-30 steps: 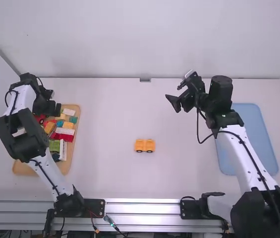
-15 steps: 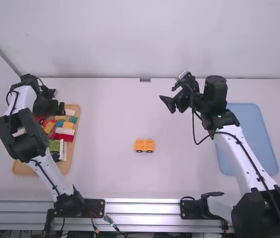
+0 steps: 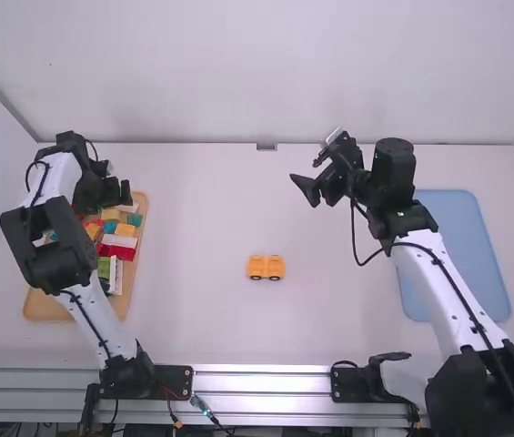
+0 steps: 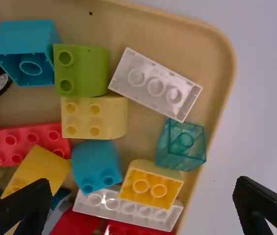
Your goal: Assemble lego blocks to make yellow taxi
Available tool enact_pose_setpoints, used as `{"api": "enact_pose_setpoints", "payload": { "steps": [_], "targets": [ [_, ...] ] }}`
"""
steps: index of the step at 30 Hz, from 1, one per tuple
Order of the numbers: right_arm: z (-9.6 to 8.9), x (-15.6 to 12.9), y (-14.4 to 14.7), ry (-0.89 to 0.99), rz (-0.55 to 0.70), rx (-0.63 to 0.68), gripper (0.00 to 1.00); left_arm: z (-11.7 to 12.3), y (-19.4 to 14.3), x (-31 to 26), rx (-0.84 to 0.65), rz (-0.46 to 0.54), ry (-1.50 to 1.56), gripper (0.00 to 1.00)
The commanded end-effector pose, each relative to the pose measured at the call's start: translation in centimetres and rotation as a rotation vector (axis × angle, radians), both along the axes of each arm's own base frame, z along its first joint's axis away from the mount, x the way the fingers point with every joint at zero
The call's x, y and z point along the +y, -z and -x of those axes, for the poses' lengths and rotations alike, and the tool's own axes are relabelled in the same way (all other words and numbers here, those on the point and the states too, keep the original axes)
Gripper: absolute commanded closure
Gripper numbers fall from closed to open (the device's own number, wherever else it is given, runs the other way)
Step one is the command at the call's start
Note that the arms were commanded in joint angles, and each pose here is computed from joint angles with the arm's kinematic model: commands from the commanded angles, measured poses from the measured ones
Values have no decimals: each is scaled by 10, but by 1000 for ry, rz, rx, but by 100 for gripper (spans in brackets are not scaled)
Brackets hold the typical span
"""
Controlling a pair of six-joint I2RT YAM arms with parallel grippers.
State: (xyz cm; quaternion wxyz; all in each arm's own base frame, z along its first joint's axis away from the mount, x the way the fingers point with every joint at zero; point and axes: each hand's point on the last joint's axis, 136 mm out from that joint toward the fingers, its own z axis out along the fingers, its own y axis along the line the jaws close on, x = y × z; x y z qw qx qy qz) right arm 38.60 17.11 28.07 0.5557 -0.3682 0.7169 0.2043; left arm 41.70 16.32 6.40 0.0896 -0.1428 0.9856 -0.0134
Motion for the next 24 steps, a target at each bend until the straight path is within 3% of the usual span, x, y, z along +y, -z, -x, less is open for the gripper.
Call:
{"api": "enact_pose_setpoints", "payload": {
  "steps": [1,5,9,11,18,22,24],
  "targets": [
    [2,2,-19,-8,-12,-41,1,-9,-25,3,-37,-88,-133,1],
    [2,2,-19,-8,-12,-41,1,-18,-26,-8,-53,-101,-110,1],
    [2,1,-19,-7,-12,-41,1,-24,-34,-3,-58,-203,-114,1],
    [2,1,-18,-7,-12,-37,1,-29,-38,-5,-72,-208,-104,1],
    [1,-4,-9,29,10,1,1,-31,-60,-23,-74,-149,-102,0],
    [-6,-13,-5,93,36,5,1,-21,-57,-26,-46,-110,-245,5],
    [-12,-20,-3,142,56,1,1,-15,-50,-27,-30,-81,-376,13]
  ]
}}
